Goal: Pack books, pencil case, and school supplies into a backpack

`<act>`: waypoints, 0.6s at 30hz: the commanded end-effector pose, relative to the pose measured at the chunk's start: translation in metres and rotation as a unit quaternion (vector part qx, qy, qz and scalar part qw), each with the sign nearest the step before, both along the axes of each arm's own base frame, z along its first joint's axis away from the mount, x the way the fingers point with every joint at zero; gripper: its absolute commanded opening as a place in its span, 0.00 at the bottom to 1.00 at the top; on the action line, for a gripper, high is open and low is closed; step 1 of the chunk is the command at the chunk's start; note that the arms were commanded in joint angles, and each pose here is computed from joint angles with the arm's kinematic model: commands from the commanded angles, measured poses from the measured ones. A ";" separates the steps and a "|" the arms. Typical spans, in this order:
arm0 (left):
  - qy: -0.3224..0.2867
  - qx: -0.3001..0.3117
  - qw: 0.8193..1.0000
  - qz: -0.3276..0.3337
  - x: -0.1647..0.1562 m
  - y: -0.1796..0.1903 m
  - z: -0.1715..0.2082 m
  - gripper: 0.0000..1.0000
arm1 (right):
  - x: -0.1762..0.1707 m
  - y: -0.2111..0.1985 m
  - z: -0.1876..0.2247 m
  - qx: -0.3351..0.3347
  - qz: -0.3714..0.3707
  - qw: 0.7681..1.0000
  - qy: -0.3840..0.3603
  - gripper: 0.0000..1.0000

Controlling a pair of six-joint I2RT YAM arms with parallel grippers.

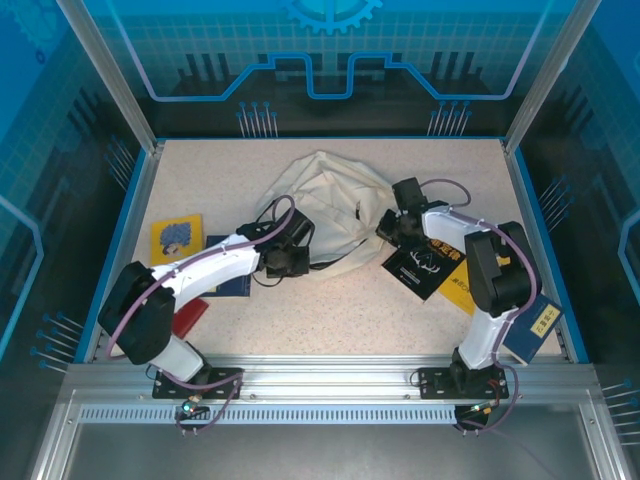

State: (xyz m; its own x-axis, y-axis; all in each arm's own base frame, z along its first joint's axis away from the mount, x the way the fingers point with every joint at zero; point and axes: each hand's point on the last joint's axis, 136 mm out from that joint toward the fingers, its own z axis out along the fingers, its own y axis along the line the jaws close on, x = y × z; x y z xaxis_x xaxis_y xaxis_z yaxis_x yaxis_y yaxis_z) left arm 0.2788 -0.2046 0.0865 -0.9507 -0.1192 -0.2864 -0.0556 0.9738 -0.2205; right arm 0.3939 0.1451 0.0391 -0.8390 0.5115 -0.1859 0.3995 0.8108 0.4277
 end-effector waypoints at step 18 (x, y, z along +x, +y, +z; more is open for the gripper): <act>-0.040 -0.127 0.985 -0.109 0.010 -0.059 0.044 0.00 | -0.098 0.058 0.040 0.180 0.012 0.984 0.008 0.62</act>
